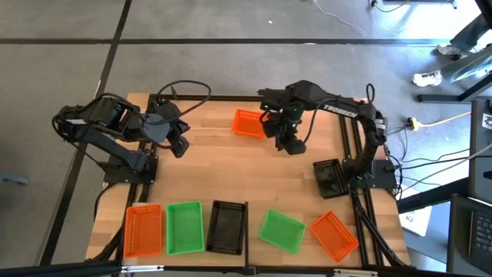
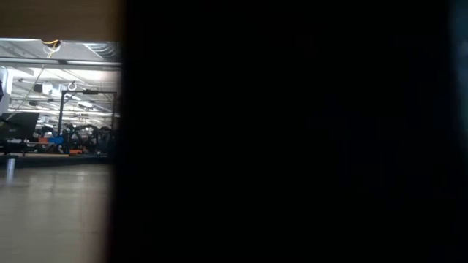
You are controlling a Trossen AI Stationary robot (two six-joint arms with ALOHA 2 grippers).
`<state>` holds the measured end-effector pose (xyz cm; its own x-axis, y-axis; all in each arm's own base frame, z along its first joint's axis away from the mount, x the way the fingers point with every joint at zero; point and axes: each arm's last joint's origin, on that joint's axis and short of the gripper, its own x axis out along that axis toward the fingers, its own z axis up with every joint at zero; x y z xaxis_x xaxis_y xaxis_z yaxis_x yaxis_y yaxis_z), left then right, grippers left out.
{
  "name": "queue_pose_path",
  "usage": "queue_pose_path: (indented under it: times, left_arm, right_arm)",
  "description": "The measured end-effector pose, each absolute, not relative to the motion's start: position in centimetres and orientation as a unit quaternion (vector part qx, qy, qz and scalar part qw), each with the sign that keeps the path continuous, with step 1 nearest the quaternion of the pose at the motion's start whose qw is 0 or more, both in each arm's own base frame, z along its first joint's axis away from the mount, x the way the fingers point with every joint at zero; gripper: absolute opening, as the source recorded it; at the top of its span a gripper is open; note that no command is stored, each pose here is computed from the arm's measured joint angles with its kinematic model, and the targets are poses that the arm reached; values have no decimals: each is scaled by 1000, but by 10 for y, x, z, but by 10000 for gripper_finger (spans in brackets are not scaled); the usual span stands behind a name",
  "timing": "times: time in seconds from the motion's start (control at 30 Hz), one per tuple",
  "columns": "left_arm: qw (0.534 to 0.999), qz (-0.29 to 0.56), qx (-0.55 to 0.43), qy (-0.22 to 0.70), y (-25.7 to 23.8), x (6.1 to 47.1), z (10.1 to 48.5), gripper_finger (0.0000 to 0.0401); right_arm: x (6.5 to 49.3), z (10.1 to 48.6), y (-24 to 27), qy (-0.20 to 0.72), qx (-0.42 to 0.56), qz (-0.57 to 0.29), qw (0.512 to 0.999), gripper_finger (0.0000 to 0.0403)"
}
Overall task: Stack baskets on shelf by color
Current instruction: Stack the top orange basket on top of the other orange basket on the shelf
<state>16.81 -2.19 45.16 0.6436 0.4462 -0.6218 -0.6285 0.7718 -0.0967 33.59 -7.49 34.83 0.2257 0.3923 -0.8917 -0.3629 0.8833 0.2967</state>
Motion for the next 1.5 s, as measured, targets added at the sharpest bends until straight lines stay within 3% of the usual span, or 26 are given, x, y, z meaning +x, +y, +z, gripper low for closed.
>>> queue_pose_path:
  times: [0.47, 0.83, 1.5]
  left_arm:
    - [892, 312, -151, 291, -22, 170, 451, 44]
    - [890, 315, -162, 287, -22, 170, 451, 44]
    - [890, 315, -162, 287, -22, 170, 451, 44]
  right_arm:
    - [351, 282, -105, 502, 46, 66, 861, 72]
    - [352, 222, -113, 487, -47, -26, 872, 72]
    - [333, 183, -136, 468, -27, -57, 882, 72]
